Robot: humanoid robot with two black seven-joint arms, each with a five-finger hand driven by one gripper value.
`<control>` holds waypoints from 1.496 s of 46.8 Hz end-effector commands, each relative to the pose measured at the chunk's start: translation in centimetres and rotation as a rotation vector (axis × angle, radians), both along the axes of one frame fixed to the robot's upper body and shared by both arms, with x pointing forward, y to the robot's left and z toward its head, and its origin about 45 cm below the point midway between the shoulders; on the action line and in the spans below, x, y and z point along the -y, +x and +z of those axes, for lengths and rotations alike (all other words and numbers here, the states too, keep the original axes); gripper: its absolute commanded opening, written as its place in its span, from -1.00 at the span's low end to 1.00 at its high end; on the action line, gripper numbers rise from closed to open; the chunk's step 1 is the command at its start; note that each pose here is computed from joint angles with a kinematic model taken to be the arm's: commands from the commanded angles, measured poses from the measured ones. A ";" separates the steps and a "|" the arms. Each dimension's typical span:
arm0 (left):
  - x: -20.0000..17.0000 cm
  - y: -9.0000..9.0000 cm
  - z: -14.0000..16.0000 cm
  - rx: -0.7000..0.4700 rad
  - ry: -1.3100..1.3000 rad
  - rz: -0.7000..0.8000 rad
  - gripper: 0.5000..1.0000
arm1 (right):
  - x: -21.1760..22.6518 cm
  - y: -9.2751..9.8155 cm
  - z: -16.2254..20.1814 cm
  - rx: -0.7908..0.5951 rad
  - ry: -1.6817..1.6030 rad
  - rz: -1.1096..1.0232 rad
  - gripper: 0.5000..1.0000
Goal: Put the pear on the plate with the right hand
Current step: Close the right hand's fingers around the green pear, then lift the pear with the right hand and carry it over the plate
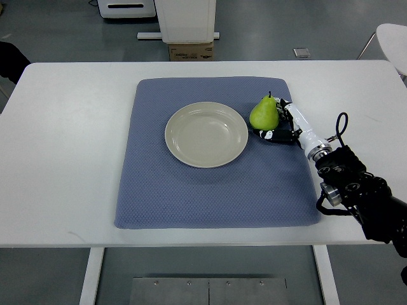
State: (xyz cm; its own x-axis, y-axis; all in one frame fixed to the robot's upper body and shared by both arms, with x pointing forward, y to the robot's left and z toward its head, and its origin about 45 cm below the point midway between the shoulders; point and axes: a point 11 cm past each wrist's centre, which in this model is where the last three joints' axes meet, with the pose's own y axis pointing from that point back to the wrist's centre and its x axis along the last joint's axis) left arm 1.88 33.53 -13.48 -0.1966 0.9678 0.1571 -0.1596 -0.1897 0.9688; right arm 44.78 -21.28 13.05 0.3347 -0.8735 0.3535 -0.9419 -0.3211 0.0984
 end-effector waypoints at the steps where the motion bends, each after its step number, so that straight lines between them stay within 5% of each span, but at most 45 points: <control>1: 0.0 0.0 0.0 0.000 0.000 0.000 1.00 | 0.0 0.0 0.1 0.002 -0.002 0.000 -0.77; 3: 0.0 0.0 0.0 0.000 0.000 0.001 1.00 | 0.0 0.1 0.1 0.003 -0.002 0.001 -1.00; 36: 0.0 0.0 0.0 0.000 0.000 0.000 1.00 | -4.0 3.8 7.4 0.087 0.056 0.109 -1.00; 70: 0.0 0.0 0.0 0.000 0.000 0.000 1.00 | -12.4 0.1 7.9 0.093 0.143 0.378 -1.00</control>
